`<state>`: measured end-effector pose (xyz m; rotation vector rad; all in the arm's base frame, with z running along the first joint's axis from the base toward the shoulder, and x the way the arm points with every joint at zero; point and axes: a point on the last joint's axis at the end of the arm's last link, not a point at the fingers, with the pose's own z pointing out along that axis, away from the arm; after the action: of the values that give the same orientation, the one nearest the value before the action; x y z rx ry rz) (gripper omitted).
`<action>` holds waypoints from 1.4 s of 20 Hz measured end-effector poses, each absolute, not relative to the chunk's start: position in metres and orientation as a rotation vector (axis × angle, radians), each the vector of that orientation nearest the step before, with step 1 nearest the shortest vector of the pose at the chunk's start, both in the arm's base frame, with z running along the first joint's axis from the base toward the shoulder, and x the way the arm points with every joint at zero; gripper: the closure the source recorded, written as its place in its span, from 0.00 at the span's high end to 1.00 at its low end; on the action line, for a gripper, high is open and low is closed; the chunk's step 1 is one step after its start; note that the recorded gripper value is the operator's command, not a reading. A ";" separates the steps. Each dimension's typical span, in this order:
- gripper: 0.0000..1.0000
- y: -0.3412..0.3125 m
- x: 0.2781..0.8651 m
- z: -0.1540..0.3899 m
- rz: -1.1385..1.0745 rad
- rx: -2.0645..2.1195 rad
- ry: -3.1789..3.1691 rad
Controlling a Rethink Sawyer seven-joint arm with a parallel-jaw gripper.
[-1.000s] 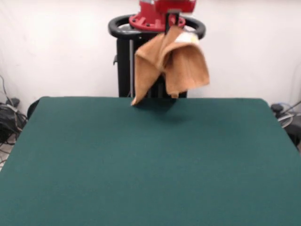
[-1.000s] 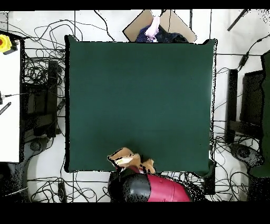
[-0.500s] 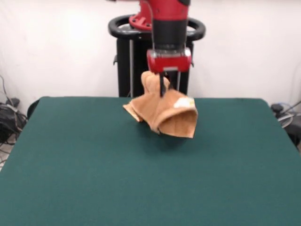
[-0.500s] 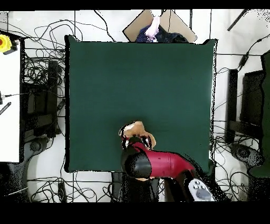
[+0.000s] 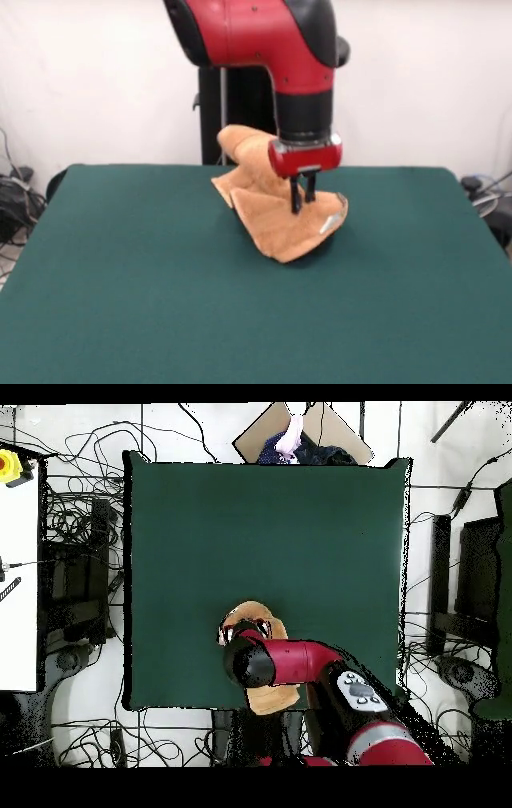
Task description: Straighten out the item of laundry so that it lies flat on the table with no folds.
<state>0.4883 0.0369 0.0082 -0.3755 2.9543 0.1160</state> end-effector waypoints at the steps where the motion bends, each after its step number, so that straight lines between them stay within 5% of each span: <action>1: 0.00 0.038 0.492 0.003 0.119 -0.378 2.953; 14: 0.00 0.085 0.522 0.007 0.124 -0.432 3.007; 28: 0.00 0.257 0.506 0.034 0.207 -0.427 3.078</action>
<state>0.5056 0.2574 0.0337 -0.4273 3.0785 0.2066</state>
